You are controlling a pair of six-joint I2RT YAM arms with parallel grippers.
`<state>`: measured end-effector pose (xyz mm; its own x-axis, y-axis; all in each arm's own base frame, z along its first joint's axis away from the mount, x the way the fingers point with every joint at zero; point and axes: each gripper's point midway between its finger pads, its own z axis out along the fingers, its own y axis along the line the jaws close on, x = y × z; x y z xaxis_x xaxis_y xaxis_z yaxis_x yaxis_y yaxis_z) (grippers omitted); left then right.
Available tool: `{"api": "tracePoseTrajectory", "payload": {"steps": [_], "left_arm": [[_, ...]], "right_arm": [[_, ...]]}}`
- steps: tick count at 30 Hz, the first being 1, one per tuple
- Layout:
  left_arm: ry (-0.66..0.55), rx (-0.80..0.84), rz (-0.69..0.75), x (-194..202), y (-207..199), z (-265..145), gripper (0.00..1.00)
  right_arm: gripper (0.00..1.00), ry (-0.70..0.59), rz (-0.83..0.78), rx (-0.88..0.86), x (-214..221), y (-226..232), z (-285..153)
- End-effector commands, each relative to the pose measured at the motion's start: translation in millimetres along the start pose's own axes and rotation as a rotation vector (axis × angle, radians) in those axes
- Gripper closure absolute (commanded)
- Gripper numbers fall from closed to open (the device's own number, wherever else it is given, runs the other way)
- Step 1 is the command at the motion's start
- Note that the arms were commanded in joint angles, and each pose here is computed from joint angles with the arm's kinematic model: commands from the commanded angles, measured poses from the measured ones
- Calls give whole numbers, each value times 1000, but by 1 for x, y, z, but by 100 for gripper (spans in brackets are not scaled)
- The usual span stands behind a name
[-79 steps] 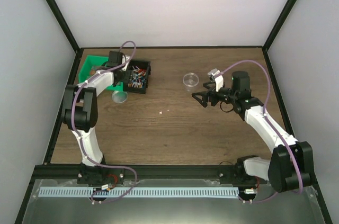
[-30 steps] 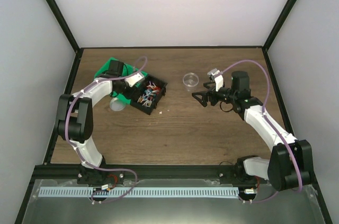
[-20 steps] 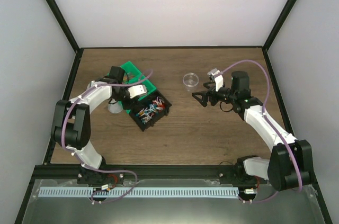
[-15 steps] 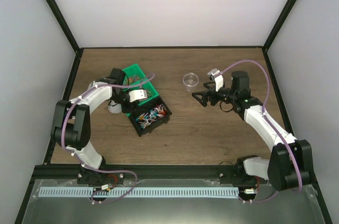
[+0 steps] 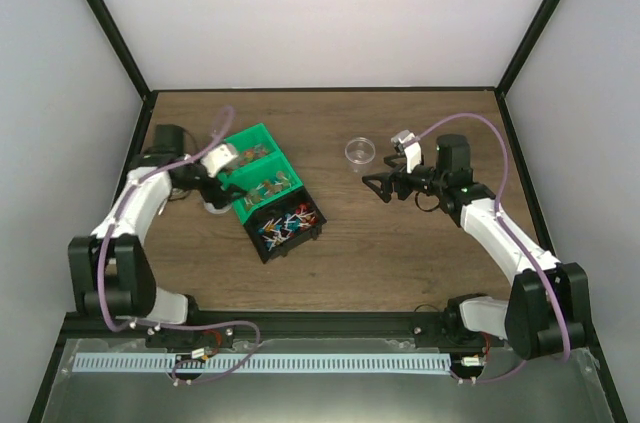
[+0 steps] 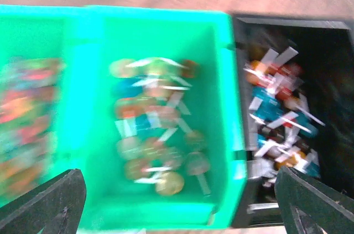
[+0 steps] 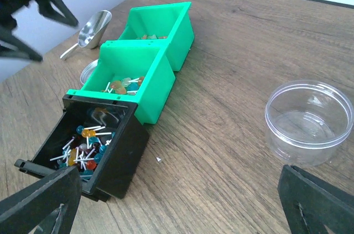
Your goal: Pack the candies
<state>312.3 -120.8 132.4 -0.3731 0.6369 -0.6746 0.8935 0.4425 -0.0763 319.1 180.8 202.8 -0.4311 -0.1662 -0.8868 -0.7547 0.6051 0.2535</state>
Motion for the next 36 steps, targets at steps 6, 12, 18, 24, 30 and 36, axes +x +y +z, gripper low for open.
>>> {"api": "tracePoseTrajectory", "payload": {"steps": [6, 12, 18, 24, 30, 36], "left_arm": [[-74, -382, -396, 68, 71, -69, 4], [7, -527, -512, 91, 95, -78, 2], [100, -644, -565, 111, 110, -90, 2], [168, -744, -513, 127, 111, -98, 2], [240, -830, -467, 133, 117, -115, 1], [244, -759, -450, 134, 107, -107, 0]], "right_arm": [[0, -23, -75, -102, -31, 17, 7], [0, -11, -68, -113, -31, 13, 21], [0, 53, -68, -27, -24, -12, 33], [0, 150, -108, 102, -2, -37, 34], [0, 200, -125, 190, 7, -53, 24], [0, 220, -101, 205, 20, -62, 21]]}}
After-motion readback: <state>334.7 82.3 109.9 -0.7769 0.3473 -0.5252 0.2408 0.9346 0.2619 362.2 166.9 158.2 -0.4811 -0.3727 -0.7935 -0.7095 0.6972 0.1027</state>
